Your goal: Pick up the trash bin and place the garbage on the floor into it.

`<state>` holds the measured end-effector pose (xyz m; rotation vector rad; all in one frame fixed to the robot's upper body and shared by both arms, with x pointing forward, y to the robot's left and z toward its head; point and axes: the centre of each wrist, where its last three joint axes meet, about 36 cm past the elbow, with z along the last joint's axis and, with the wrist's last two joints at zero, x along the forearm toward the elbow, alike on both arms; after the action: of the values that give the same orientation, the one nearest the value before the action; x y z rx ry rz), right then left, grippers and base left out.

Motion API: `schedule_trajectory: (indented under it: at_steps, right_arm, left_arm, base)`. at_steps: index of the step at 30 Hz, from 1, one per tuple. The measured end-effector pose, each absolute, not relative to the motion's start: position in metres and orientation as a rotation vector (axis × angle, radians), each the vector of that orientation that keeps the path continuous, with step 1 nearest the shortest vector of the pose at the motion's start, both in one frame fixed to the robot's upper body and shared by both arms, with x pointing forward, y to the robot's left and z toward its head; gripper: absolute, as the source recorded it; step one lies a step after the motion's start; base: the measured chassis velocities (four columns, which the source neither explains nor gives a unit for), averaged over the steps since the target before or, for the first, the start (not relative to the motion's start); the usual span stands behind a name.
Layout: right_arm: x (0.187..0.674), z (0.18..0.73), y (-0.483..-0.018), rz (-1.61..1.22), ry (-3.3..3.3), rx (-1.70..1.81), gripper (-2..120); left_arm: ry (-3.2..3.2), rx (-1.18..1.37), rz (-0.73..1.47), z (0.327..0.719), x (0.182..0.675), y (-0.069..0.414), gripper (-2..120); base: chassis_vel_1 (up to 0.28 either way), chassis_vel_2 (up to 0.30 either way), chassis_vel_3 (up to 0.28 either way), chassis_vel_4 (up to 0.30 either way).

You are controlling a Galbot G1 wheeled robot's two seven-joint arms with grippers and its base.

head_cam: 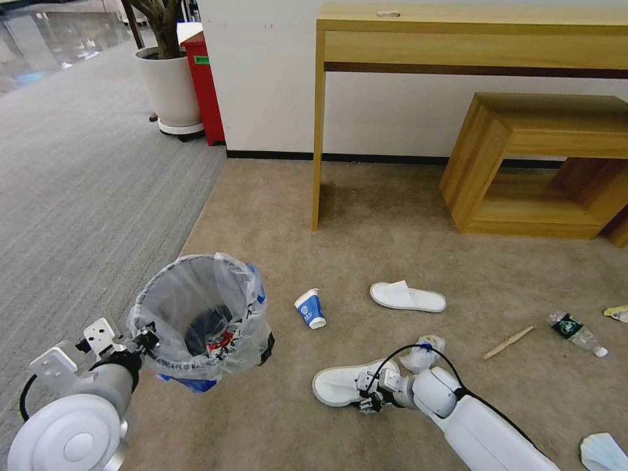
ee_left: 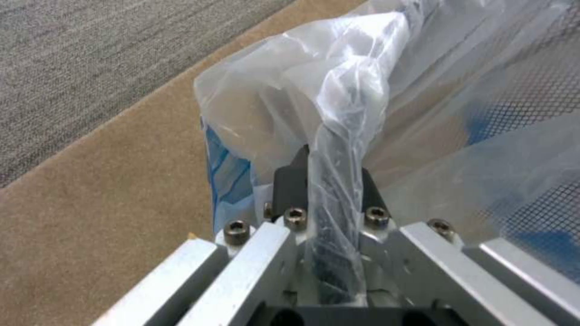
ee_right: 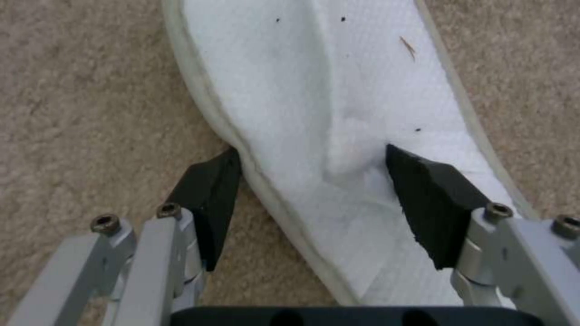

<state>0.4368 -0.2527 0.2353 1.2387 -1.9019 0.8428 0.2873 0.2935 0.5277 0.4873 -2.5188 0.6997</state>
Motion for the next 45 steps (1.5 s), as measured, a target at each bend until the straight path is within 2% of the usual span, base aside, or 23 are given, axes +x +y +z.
schedule_trajectory:
  at_steps: [16,27,40,45]
  right_arm:
    - [0.444,0.249,-0.261,0.858,-1.933,1.228,63]
    - [0.443,0.269,-0.270,0.856,-1.944,1.292,76]
    - [0.443,0.267,-0.276,0.832,-1.940,1.326,78]
    - [0.448,0.264,-0.279,0.829,-1.943,1.310,73]
  left_arm:
    - [-2.519,0.482,0.702,0.527,0.288,0.292,1]
    - [-2.521,0.479,0.701,0.528,0.288,0.292,1]
    - [-2.522,0.481,0.699,0.528,0.287,0.291,1]
    - [-2.522,0.483,0.697,0.528,0.286,0.291,1]
  base:
    - [0.000,0.000,0.000,0.000]
    - [0.000,0.000,0.000,0.000]
    - [0.000,0.000,0.000,0.000]
    - [0.000,0.000,0.000,0.000]
